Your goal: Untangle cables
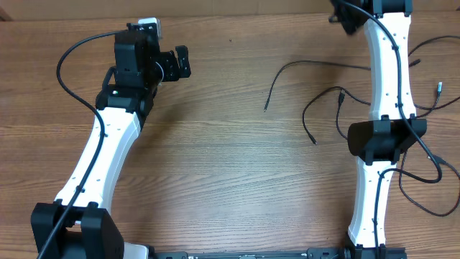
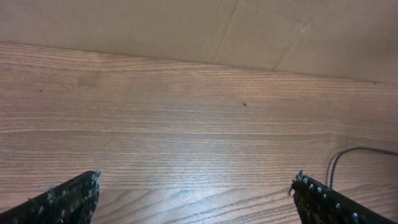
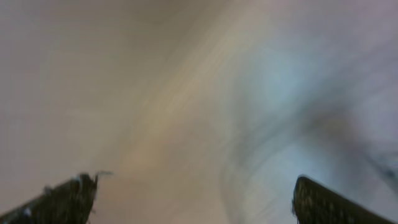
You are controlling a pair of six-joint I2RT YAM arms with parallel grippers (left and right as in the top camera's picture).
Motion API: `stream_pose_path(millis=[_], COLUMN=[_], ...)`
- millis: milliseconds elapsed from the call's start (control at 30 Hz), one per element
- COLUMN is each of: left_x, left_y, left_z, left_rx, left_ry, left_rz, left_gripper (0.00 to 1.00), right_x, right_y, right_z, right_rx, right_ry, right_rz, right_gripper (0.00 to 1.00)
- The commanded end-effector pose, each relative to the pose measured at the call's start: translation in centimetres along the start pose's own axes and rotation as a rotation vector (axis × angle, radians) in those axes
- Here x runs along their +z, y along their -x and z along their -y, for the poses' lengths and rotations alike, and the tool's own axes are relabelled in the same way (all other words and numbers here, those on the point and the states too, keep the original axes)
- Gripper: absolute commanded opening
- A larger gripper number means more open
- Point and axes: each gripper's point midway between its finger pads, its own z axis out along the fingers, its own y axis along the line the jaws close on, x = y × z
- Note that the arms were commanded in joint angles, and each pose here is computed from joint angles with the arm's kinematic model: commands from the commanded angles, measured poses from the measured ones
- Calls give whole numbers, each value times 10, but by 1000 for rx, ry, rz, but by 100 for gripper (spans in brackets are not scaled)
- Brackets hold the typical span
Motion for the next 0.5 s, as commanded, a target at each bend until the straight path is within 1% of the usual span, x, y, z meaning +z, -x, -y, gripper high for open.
stream_pose_path(millis=[0,33,67,100,200,267,333,467], left_x=[-2,-2,-2,-1,-2,-2,-2,-2], left_y=[6,6,6,6,6,6,6,6], left_z=[0,0,0,-1,0,-1,0,0], left_rx=[27,27,27,26,27,27,27,27], left_ry=[5,5,4,5,4,5,4,5], left_rz=[16,16,16,15,16,16,16,16], left_gripper=[100,100,100,100,100,99,100,99], right_x=[-20,-18,-16,-17,-21,-23,-26,-32], right_y=[18,17,21,27,52,64,80,99], right_z=[84,95,94,101,136,153,177,210], right_rx=[151,102,61,63,114,101,105,54], right_ry=[-271,-268,-213,-204,-251,-271,-332,-397], right_rz=[12,-58,-104,-117,-98,-89,-50,-31], right_gripper=[100,100,100,100,100,100,100,100])
